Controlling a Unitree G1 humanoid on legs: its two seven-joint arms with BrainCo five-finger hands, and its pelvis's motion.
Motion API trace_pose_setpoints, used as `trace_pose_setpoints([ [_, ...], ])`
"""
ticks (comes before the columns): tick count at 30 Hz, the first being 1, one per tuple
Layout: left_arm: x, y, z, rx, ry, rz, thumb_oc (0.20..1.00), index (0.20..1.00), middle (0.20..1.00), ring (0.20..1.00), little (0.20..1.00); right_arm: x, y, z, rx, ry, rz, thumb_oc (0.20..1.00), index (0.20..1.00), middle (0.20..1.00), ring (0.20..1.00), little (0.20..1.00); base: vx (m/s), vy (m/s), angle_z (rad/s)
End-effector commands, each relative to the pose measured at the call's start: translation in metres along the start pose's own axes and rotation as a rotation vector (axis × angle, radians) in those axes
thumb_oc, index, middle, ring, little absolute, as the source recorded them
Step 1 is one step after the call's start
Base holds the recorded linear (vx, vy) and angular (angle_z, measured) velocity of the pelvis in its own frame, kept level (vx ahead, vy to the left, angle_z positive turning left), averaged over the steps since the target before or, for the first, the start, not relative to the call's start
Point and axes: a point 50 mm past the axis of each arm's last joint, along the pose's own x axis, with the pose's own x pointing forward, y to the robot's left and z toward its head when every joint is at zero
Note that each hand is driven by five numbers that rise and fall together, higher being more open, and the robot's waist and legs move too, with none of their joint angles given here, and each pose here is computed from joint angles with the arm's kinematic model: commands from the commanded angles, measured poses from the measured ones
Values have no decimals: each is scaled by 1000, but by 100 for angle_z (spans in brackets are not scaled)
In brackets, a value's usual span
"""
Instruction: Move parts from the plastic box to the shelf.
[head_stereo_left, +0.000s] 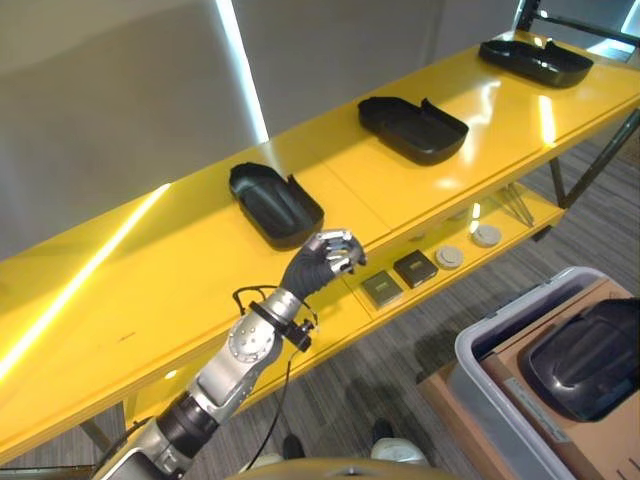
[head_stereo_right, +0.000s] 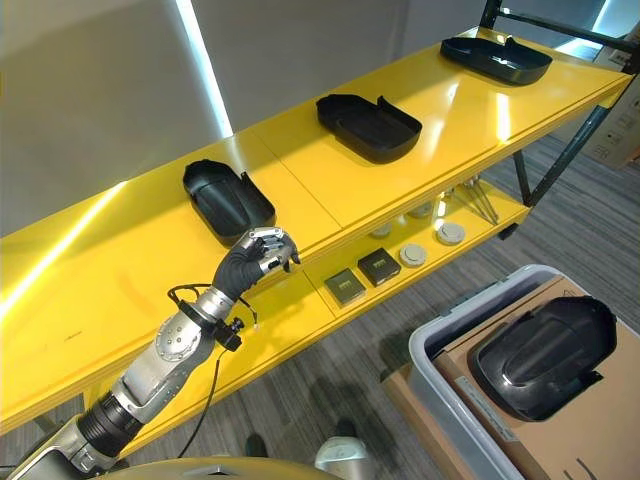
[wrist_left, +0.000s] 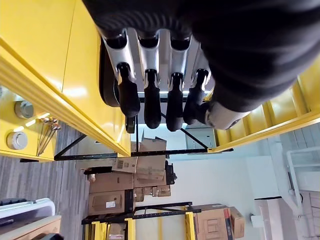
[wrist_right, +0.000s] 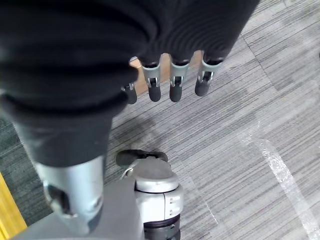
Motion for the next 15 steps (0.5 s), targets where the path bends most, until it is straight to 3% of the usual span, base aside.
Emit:
trace_pose_setpoints([
  [1, 16, 4, 17, 2, -114, 53, 200, 200, 200, 200, 200, 0, 3, -3, -19, 33, -11, 1000, 1000, 1000, 1000, 1000, 16, 17, -3],
  [9, 17, 32, -23, 88, 58, 293, 200, 200, 200, 200, 200, 0, 3, -7, -58, 38, -15, 1000, 1000, 1000, 1000, 1000, 21, 4, -2],
  [15, 21, 33, -39, 88, 124, 288, 200, 200, 200, 200, 200, 0, 2, -6, -89, 37, -18, 1000, 1000, 1000, 1000, 1000, 27, 12, -5],
])
